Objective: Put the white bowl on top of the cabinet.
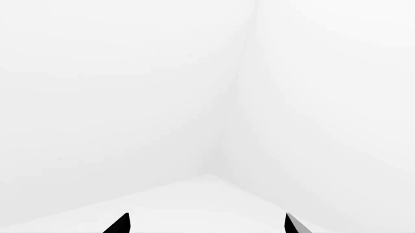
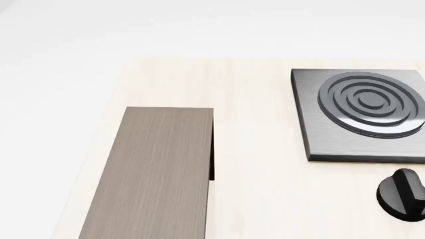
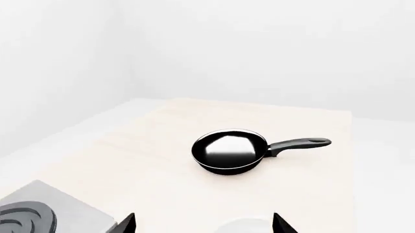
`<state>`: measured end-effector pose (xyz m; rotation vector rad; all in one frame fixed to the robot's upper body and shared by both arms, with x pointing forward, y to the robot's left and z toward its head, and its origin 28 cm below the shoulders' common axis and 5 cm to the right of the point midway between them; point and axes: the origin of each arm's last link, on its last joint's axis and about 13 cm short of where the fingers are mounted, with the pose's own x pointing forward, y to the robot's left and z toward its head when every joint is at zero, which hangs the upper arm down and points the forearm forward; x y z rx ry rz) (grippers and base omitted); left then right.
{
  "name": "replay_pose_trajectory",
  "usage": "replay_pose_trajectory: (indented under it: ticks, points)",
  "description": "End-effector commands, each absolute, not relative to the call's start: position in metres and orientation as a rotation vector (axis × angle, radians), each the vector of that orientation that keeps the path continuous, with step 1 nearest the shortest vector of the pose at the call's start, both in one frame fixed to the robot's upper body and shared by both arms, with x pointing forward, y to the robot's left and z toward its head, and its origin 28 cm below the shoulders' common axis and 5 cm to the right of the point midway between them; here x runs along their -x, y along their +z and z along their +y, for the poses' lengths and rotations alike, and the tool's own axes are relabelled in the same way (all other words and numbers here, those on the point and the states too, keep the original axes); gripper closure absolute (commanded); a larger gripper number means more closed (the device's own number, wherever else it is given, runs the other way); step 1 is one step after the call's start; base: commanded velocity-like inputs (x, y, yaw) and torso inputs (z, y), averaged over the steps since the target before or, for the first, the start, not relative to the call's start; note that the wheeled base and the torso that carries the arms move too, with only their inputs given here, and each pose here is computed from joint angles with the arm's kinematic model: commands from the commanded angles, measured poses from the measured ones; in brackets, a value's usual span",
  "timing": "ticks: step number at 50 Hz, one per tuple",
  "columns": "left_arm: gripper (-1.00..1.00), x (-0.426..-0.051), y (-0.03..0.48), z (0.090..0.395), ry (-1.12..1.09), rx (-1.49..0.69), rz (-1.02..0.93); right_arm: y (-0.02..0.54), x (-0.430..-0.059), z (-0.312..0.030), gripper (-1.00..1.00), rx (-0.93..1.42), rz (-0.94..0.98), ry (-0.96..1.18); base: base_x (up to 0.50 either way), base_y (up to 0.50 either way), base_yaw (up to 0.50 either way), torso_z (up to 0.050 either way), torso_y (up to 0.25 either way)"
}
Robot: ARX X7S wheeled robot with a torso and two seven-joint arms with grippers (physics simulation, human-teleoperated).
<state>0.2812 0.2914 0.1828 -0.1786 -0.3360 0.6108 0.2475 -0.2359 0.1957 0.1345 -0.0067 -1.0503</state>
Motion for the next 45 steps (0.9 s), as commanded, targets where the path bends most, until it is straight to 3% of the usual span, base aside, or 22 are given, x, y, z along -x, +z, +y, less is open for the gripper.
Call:
replay_pose_trajectory:
  ticks: [1,14,45]
  points:
    - [-1.0,-0.282,0.182,0.291,0.61,0.178,-0.333,0.192,-0.248,-0.24,-1.0,-0.173,0.047,-1.052,0.0,0.0,0.0,0.0,0.0]
    - [-1.0,-0.281,0.182,0.291,0.61,0.177,-0.332,0.189,-0.243,-0.248,-1.0,-0.241,0.084,-1.118,0.0,0.0,0.0,0.0,0.0]
    - [-1.0,-0.282,0.181,0.291,0.612,0.178,-0.331,0.181,-0.231,-0.263,-1.0,-0.133,0.08,-1.309,0.0,0.0,0.0,0.0,0.0]
